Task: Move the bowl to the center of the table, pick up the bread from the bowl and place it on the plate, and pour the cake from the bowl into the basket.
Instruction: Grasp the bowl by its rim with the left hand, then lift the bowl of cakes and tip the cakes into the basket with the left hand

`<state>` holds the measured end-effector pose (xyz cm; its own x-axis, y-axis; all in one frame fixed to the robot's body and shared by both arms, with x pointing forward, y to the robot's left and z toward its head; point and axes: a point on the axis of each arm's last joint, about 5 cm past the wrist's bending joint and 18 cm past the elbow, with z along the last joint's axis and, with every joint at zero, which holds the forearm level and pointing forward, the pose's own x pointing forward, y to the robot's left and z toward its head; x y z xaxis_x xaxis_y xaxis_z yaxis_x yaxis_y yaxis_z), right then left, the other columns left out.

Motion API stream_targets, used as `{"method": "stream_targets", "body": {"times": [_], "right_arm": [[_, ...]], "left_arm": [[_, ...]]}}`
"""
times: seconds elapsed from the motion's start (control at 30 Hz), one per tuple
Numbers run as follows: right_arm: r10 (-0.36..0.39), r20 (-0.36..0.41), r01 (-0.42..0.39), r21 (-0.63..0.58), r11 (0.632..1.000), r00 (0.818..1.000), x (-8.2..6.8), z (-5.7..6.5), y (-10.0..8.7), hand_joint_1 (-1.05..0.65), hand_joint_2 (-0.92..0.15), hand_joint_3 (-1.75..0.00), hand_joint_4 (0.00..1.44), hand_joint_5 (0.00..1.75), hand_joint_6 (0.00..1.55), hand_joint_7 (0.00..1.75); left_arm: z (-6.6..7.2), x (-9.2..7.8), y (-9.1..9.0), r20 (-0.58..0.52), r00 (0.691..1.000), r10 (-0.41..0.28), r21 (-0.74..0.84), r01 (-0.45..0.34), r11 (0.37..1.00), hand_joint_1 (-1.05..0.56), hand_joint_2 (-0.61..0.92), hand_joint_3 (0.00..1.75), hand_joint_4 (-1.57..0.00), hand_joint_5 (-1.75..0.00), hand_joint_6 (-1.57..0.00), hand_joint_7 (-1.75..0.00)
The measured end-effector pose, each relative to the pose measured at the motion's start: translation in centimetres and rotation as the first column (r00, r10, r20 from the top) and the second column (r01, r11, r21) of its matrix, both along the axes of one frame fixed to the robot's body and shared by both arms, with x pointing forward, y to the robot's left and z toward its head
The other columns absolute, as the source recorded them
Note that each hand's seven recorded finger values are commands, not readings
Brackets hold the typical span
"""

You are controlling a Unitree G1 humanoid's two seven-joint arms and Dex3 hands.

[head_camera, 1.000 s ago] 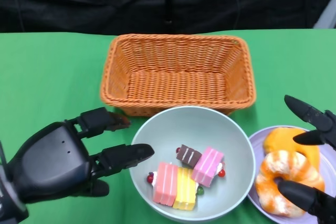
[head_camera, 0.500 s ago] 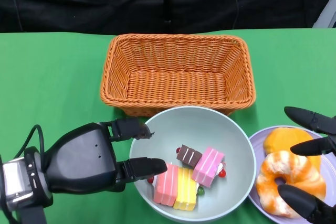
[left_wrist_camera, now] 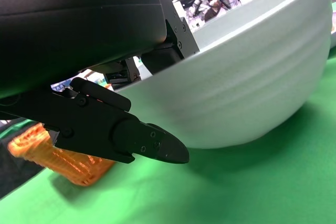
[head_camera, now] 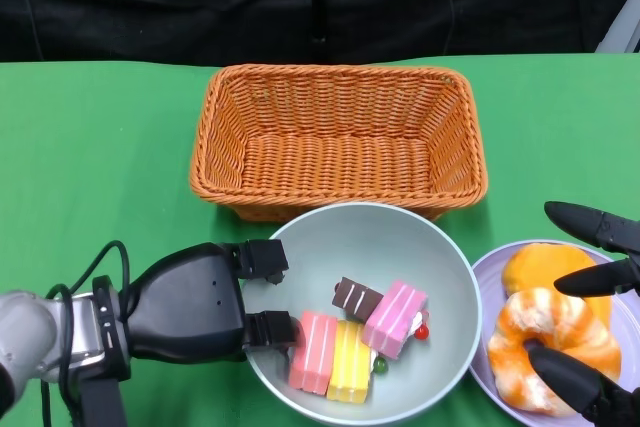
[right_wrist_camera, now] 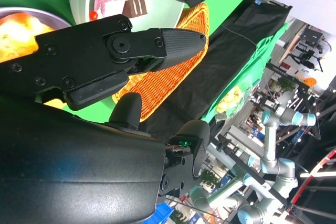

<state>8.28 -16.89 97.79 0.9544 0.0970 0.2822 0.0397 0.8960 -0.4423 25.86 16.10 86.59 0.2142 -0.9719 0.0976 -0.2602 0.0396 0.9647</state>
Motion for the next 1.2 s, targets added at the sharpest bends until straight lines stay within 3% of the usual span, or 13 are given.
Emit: {"method": "stream_targets", "body": {"times": [0.1,0.13,0.2,0.27,0.33,0.7,0.8,0.93,1.03,1.2], "right_arm": [[0.000,0.000,0.000,0.002,1.000,1.000,0.0,0.0,0.0,-0.48,-0.92,-0.33,0.02,1.35,0.00,0.81],[-0.001,0.000,0.001,0.002,1.000,1.000,0.0,0.0,0.0,-0.48,-0.92,-0.33,0.02,1.35,0.00,0.81],[-0.001,0.000,0.001,0.004,1.000,1.000,0.0,0.0,0.0,-0.48,-0.92,-0.33,0.02,1.35,0.00,0.81],[-0.002,0.000,0.002,0.004,1.000,1.000,0.0,0.0,0.0,-0.49,-0.92,-0.33,0.02,1.35,0.00,0.81],[-0.001,0.000,0.001,0.005,1.000,1.000,0.0,0.0,0.1,-0.49,-0.92,-0.33,0.02,1.35,0.00,0.81],[0.001,0.002,-0.001,0.010,1.000,1.000,0.0,0.0,0.1,-0.49,-0.92,-0.33,0.03,1.36,0.00,0.85],[-0.001,0.012,0.000,0.042,0.999,1.000,0.1,0.0,0.2,-0.47,-0.92,-0.34,0.04,1.40,0.00,0.89],[0.013,0.039,-0.016,0.080,0.997,0.999,0.3,-0.1,0.4,-0.46,-0.91,-0.36,0.04,1.44,0.00,0.94],[0.016,0.053,-0.021,0.086,0.996,0.998,0.4,-0.3,0.5,-0.46,-0.91,-0.37,0.04,1.46,0.00,0.99],[0.018,0.066,-0.024,0.089,0.996,0.998,0.4,-0.6,0.5,-0.45,-0.89,-0.38,0.11,1.45,0.00,1.10]], "left_arm": [[-0.5,0.3,-0.3,-0.001,1.000,-0.021,-0.027,0.021,0.999,-0.41,0.82,0.00,-0.69,-1.46,-1.07,-0.45],[-0.6,0.3,-0.4,0.004,0.999,-0.031,-0.041,0.032,0.999,-0.42,0.82,0.00,-0.74,-1.60,-1.09,-0.56],[-0.8,0.3,-0.4,0.018,0.998,-0.056,-0.077,0.057,0.995,-0.39,0.83,0.00,-0.82,-1.71,-0.93,-1.04],[-0.9,0.3,-0.4,0.029,0.996,-0.082,-0.096,0.085,0.992,-0.37,0.86,0.01,-0.86,-1.74,-0.81,-1.37],[-0.8,0.3,-0.5,0.049,0.993,-0.111,-0.113,0.116,0.987,-0.35,0.87,0.01,-0.87,-1.74,-0.72,-1.58],[-0.6,0.0,-0.2,0.055,0.989,-0.140,-0.125,0.146,0.981,-0.30,0.90,0.02,-0.88,-1.75,-0.70,-1.65],[1.5,-0.7,0.3,0.021,0.987,-0.158,-0.211,0.159,0.964,-0.29,0.92,0.04,-0.92,-1.75,-0.71,-1.70],[4.3,-1.9,1.5,-0.049,0.994,-0.093,-0.293,0.075,0.953,-0.25,0.92,0.06,-0.94,-1.75,-0.71,-1.74],[5.0,-2.8,2.3,-0.110,0.993,-0.051,-0.295,0.017,0.955,-0.22,0.91,0.08,-0.98,-1.75,-0.73,-1.75],[6.3,-3.3,2.6,-0.163,0.986,-0.035,-0.302,-0.016,0.953,-0.21,0.89,0.10,-1.00,-1.75,-0.74,-1.75]]}}
